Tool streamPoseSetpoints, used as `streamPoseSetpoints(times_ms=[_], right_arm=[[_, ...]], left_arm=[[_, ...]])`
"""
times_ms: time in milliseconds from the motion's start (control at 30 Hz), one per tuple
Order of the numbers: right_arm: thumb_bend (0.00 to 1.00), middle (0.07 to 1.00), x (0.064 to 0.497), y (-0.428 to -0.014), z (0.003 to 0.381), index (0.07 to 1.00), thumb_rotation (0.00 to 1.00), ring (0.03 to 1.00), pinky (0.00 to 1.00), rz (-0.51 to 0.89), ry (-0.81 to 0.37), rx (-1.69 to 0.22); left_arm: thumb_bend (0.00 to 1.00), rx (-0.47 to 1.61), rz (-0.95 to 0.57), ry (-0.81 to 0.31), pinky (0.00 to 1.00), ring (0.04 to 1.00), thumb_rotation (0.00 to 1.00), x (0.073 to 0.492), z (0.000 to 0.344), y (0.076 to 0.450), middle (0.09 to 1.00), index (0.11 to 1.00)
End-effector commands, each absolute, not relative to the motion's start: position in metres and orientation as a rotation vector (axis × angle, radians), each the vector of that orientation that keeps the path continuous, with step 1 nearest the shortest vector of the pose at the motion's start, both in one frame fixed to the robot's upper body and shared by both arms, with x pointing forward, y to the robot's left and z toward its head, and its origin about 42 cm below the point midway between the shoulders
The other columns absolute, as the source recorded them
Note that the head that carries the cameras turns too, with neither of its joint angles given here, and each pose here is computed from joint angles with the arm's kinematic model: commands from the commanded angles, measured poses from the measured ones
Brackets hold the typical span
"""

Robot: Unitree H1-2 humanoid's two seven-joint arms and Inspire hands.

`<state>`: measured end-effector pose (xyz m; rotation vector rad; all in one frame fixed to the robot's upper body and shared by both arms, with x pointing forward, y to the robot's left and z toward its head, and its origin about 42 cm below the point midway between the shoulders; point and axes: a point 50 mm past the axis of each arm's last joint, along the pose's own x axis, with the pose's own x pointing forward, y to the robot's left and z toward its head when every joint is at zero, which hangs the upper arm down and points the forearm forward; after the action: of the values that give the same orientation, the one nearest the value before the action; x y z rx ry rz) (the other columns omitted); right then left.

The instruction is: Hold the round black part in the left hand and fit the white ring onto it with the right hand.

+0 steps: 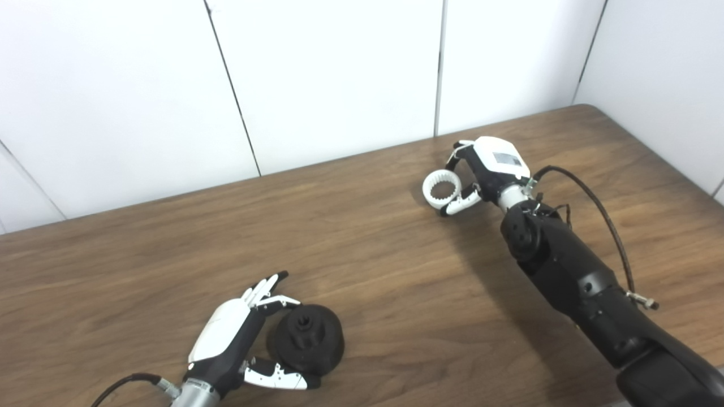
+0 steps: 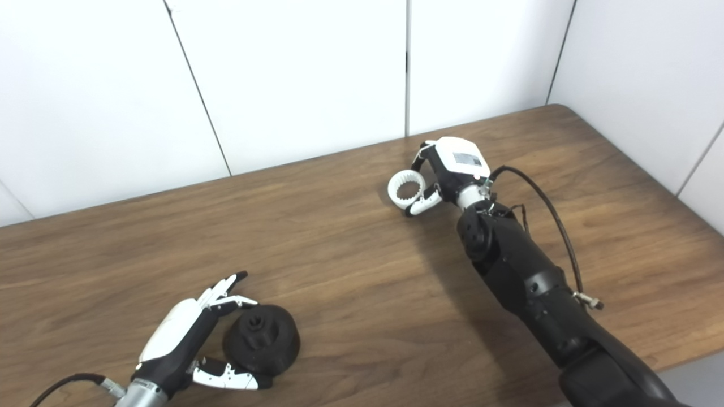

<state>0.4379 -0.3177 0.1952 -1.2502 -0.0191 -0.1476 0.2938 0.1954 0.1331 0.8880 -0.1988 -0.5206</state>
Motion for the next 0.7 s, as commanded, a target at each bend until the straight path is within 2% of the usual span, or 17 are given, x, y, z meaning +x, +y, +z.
streamPoseSetpoints(times_ms=[0, 133, 200, 300, 433, 667], right_arm=[[0.52, 0.864, 0.439, -0.314, 0.224, 0.49, 0.16, 0.845, 0.83, -0.196, -0.13, -1.236], [0.52, 0.865, 0.432, -0.31, 0.242, 0.491, 0.15, 0.839, 0.81, -0.227, -0.2, -1.212], [0.52, 0.879, 0.428, -0.309, 0.251, 0.493, 0.15, 0.86, 0.87, -0.238, -0.223, -1.197], [0.52, 0.896, 0.421, -0.307, 0.27, 0.494, 0.15, 0.884, 0.91, -0.261, -0.273, -1.184], [0.52, 0.891, 0.412, -0.305, 0.289, 0.493, 0.15, 0.888, 0.92, -0.28, -0.351, -1.169], [0.52, 0.883, 0.402, -0.304, 0.307, 0.493, 0.16, 0.884, 0.95, -0.296, -0.402, -1.166]], left_arm=[[0.94, 0.906, -0.494, -0.253, 1.0, 1.0, 0.35, 0.301, 0.149, 0.195, 1.0, 0.612], [0.95, 0.9, -0.493, -0.251, 1.0, 1.0, 0.34, 0.301, 0.149, 0.195, 1.0, 0.611], [0.94, 0.901, -0.494, -0.253, 1.0, 1.0, 0.34, 0.301, 0.148, 0.195, 1.0, 0.61], [0.94, 0.902, -0.494, -0.253, 1.0, 1.0, 0.35, 0.3, 0.147, 0.195, 1.0, 0.61], [0.95, 0.904, -0.492, -0.251, 1.0, 1.0, 0.35, 0.301, 0.147, 0.195, 1.0, 0.609], [0.95, 0.901, -0.494, -0.25, 1.0, 1.0, 0.35, 0.301, 0.146, 0.194, 1.0, 0.612]])
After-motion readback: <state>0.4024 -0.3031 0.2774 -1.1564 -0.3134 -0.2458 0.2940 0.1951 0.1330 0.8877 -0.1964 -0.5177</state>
